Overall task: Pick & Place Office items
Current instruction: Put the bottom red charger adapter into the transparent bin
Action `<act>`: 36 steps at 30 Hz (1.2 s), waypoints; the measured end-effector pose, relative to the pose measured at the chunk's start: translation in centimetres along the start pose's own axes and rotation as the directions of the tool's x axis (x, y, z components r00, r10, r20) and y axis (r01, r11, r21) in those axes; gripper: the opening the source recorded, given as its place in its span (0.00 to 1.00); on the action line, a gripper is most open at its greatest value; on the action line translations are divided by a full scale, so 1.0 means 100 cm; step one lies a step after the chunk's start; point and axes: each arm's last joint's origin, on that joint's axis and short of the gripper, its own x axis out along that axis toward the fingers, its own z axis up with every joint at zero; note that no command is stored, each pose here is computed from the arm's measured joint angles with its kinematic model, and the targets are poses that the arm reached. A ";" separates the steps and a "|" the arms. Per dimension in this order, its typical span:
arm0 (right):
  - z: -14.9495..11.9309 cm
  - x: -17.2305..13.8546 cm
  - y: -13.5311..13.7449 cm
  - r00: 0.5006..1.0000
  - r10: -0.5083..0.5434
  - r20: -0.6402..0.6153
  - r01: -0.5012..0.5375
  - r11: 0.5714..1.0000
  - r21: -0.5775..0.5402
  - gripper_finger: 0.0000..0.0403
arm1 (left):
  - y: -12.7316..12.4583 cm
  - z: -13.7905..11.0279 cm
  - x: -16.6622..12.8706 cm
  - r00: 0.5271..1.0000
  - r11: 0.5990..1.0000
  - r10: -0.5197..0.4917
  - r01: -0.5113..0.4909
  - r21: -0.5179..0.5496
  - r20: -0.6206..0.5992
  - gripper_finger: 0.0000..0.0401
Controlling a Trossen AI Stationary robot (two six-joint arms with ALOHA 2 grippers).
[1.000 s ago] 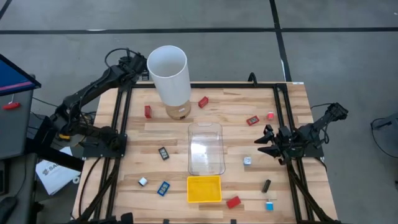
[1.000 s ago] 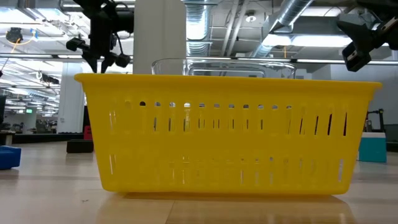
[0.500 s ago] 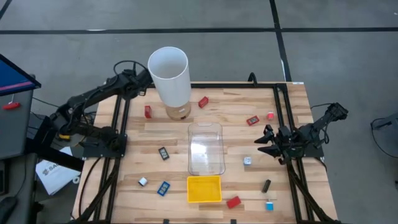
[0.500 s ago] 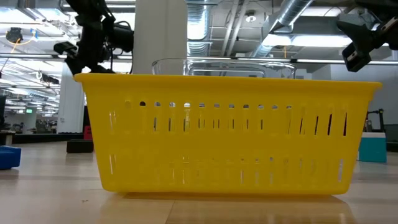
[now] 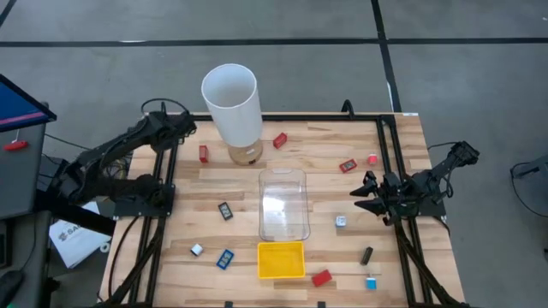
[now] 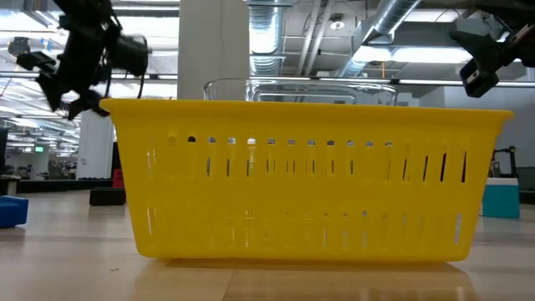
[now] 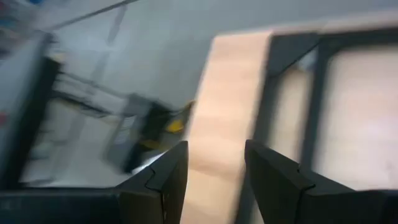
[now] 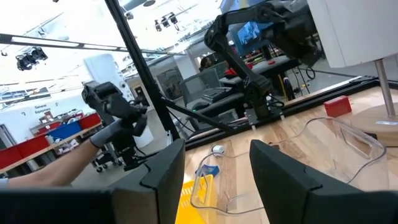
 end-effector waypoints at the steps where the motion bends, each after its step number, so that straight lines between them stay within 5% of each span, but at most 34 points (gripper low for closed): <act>1: 0.000 0.000 0.000 1.000 -0.003 0.001 0.003 1.000 -0.001 0.43 | 0.001 -0.001 -0.003 0.999 0.999 -0.040 0.040 -0.006 -0.001 0.38; 6: 0.000 0.000 -0.001 1.000 -0.019 0.005 0.019 1.000 -0.008 0.43 | 0.005 -0.017 -0.012 0.977 0.976 -0.215 0.215 -0.021 -0.004 0.38; 15: 0.001 0.000 0.000 1.000 -0.018 0.013 0.018 1.000 -0.016 0.43 | -0.010 -0.038 -0.026 0.876 0.874 -0.481 0.483 -0.061 0.048 0.38; 26: 0.004 0.000 0.001 0.999 -0.006 0.046 0.008 0.999 -0.044 0.43 | -0.054 -0.074 -0.008 0.868 0.868 -0.496 0.496 -0.038 0.016 0.40; 36: 0.004 0.000 0.001 0.999 -0.006 0.045 0.008 0.999 -0.050 0.43 | -0.076 -0.097 -0.006 0.842 0.840 -0.539 0.540 -0.054 0.030 0.57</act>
